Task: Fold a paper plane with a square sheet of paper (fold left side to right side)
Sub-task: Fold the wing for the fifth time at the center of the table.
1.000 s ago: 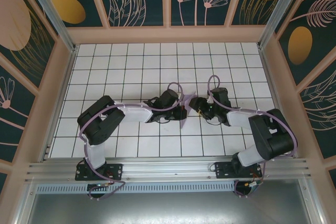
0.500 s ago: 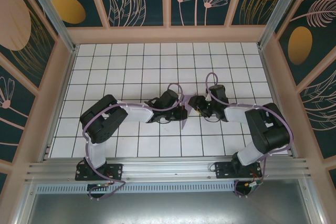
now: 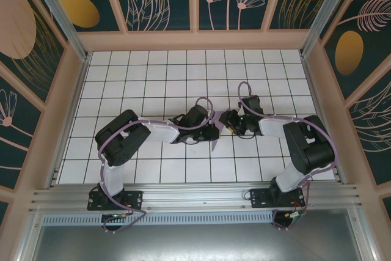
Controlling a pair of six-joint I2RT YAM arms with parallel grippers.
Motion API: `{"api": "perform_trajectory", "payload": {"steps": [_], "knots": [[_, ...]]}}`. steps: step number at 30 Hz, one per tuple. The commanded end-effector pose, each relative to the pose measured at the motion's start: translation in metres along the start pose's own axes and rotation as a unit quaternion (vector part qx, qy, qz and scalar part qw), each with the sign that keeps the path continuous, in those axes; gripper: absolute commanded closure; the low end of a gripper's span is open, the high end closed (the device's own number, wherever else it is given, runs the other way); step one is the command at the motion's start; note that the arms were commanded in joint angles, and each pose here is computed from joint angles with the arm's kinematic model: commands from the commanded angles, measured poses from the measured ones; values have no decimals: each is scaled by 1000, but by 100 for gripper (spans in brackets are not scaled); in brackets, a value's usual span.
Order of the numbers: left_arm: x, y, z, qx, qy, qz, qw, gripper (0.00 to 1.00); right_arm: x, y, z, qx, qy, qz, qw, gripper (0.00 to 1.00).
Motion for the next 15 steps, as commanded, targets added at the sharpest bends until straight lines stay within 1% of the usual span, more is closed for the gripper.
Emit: {"api": "perform_trajectory", "payload": {"steps": [1,8,12,15], "knots": [[10,-2,-2,0,1,-11,1000,84,-20,-11,19,28,-45,-8,999,52],[3,11,-19,-25,-16,-9,1000,75,-18,-9,19,28,-49,-13,998,53],[1,14,-22,-28,-31,-12,999,69,-18,-9,20,29,-51,-14,998,53],[2,15,-20,-27,-33,-15,999,68,-18,-8,20,28,-51,-14,998,53]]}}
Point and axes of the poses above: each hand's point on the last joint's axis, 136 mm out from that joint toward the fingers, its own z axis out along the fingers, its own x axis along the line the jaws close on, y = z × x, the point moved 8 cm from there along -z, back along the fingers, and after that the axes turned 2 degrees about -z, right-handed, at the moved point
